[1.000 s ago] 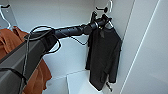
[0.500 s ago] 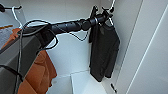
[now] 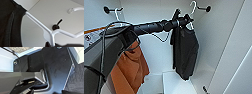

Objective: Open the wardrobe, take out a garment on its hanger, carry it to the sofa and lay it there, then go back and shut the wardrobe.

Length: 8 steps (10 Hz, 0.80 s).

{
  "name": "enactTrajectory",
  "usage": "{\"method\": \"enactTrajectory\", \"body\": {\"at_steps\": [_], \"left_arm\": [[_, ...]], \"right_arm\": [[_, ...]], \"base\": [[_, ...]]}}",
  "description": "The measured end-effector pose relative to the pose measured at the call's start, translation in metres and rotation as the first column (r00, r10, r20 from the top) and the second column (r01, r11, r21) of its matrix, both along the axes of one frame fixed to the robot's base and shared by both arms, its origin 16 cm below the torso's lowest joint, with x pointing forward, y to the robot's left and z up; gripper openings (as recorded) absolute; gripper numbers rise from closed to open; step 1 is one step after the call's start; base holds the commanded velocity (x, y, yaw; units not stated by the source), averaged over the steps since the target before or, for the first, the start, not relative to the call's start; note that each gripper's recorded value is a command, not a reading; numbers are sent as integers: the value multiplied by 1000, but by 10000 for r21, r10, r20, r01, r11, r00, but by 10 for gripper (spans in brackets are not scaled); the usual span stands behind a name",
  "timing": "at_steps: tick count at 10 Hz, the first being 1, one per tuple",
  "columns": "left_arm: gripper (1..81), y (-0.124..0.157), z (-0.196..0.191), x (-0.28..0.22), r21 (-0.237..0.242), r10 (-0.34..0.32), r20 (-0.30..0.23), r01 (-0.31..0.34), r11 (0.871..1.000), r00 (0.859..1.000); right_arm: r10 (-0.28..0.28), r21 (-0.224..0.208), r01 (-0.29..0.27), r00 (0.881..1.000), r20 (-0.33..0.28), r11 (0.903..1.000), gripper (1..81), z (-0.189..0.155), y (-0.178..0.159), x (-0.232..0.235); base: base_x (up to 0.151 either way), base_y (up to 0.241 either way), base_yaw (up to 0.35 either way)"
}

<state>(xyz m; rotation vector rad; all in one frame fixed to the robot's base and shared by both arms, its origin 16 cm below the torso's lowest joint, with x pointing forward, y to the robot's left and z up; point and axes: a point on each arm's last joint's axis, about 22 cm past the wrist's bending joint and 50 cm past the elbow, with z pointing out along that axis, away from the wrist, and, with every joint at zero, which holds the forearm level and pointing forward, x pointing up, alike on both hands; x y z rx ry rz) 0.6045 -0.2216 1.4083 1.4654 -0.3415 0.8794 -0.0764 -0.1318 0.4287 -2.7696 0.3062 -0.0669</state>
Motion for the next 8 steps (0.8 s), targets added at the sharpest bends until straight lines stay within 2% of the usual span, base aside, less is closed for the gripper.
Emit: {"method": "enactTrajectory", "body": {"at_steps": [3,4,6,8], "left_arm": [[10,-42,-44,-45,633,-1003,-447,1030,9927,9940],[10,-64,-54,-71,756,-1521,-528,1558,9849,9870],[10,-91,-74,-125,980,-2586,-692,2645,9594,9635],[10,-91,-87,-153,966,-3180,-846,3255,9406,9443]], "right_arm": [[56,55,-57,9999,98,10000,811,0,2,8],[57,72,-59,9998,183,10000,811,0,3,14],[43,38,-44,9996,267,10000,811,0,1,16],[-80,-23,82,9987,498,10000,811,1,1,16]], "base": [[0,0,0],[0,0,0],[0,0,0],[0,0,0]]}}
